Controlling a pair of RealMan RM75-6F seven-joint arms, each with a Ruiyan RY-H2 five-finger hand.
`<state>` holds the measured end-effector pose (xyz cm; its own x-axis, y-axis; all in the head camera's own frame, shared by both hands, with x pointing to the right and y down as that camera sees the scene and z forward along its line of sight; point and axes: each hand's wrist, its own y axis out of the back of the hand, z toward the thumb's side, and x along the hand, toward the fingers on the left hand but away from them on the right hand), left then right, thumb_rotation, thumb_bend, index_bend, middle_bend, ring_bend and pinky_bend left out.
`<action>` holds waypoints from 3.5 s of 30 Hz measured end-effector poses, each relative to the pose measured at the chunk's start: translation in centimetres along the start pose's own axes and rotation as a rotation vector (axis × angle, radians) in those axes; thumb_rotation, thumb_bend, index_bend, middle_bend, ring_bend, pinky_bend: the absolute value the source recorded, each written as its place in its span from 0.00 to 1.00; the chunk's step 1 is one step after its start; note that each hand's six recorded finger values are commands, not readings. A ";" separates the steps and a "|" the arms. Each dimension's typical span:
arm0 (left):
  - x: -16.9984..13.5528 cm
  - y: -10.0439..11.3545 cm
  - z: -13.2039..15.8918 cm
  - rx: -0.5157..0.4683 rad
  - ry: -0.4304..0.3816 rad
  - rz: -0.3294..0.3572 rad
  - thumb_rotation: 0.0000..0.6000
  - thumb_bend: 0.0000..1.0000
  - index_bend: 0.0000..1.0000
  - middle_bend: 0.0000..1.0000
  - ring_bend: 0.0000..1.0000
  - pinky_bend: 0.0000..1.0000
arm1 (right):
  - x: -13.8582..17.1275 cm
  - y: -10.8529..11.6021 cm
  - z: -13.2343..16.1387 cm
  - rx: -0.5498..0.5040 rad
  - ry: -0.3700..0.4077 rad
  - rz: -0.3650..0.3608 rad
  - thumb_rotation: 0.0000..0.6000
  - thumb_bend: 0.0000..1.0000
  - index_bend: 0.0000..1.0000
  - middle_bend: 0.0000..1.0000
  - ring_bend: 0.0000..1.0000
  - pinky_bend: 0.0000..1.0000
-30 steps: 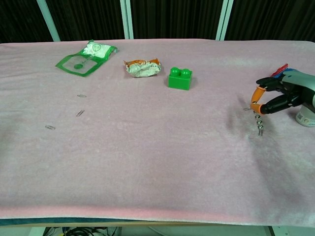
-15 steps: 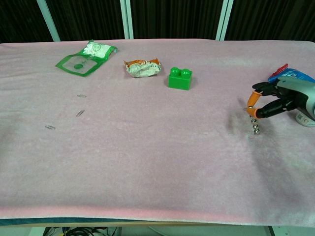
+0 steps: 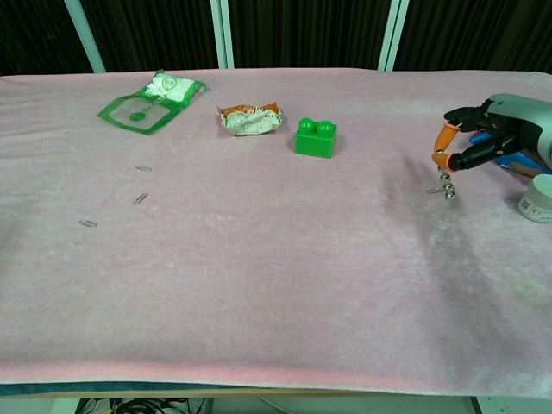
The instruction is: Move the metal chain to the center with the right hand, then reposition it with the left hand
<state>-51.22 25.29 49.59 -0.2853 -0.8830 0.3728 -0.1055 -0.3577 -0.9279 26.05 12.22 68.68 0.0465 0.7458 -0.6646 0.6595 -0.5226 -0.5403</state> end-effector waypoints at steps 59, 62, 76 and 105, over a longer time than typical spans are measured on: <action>0.4 -0.3 0.0 0.016 0.022 -0.005 1.00 0.19 0.04 0.00 0.00 0.00 | -4.9 -1.0 1.6 0.003 0.015 0.010 1.00 0.34 0.60 0.00 0.00 0.18; 0.5 -0.2 -0.2 0.006 0.025 -0.003 1.00 0.19 0.04 0.00 0.00 0.00 | -4.5 -1.3 2.7 0.067 0.045 0.022 1.00 0.34 0.60 0.00 0.00 0.18; 0.6 -0.3 -0.1 -0.019 -0.015 -0.037 1.00 0.19 0.04 0.00 0.00 0.00 | -2.8 -5.9 8.8 0.549 0.141 -0.002 1.00 0.34 0.61 0.00 0.00 0.18; 0.4 -0.4 0.3 -0.025 -0.054 -0.055 1.00 0.19 0.04 0.00 0.00 0.00 | -3.2 -17.7 16.9 0.477 0.114 0.173 1.00 0.34 0.61 0.00 0.00 0.18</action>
<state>-50.98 25.03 50.14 -0.2263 -0.8775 0.4228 -0.1435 -0.3993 -0.9055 1.61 12.07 71.68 0.2238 0.6581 -0.7189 0.2209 -0.7526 -0.6203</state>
